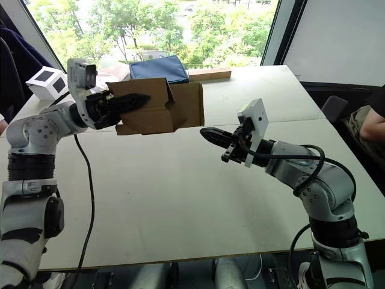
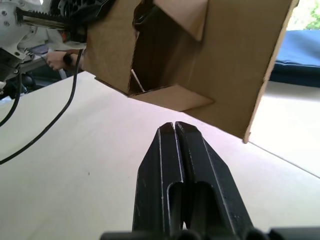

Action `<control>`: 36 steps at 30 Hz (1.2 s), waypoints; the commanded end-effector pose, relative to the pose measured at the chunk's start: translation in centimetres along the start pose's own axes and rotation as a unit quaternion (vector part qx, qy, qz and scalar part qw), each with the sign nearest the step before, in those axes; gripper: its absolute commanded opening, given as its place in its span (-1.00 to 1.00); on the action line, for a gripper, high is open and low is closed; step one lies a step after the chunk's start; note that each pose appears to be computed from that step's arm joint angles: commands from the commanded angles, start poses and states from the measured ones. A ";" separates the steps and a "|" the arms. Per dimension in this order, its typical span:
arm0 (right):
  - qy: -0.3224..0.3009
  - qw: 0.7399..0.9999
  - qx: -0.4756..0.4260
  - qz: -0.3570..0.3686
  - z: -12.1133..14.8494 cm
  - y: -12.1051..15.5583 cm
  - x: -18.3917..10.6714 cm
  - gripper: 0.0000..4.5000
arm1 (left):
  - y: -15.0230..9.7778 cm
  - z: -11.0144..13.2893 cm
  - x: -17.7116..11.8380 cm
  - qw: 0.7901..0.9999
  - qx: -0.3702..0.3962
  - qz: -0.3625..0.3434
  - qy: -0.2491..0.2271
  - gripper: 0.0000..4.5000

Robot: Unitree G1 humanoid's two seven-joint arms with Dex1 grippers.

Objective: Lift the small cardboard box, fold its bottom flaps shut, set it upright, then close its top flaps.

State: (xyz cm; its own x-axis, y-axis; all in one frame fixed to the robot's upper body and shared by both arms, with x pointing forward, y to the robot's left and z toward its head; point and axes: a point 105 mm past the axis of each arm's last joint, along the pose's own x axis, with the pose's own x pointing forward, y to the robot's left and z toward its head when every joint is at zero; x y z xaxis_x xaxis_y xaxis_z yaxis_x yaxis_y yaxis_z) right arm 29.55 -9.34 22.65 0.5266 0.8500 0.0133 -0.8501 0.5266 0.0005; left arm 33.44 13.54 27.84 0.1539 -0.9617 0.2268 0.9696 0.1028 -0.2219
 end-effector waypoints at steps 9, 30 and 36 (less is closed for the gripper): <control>-0.046 0.997 -0.036 0.047 1.7 1.3 3.3 -0.99 | -1.9 0.4 1.0 0.999 0.008 -0.034 0.003 -1.00; -0.134 0.990 0.048 0.016 6.1 -2.8 -3.2 -0.99 | -2.3 1.0 1.2 0.999 0.017 -0.037 -0.005 -1.00; -0.100 0.986 0.042 -0.130 2.8 -7.9 -2.1 -0.99 | -2.2 1.1 1.5 0.999 0.017 -0.039 -0.006 -1.00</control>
State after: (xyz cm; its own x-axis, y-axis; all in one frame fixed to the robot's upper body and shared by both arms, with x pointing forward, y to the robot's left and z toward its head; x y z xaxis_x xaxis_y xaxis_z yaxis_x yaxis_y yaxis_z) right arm 34.52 -15.57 25.41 0.6968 0.6869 0.2063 -0.7169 0.6756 0.1722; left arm 32.22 12.16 28.02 0.1064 -0.9684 0.2258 0.9718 0.0532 -0.2298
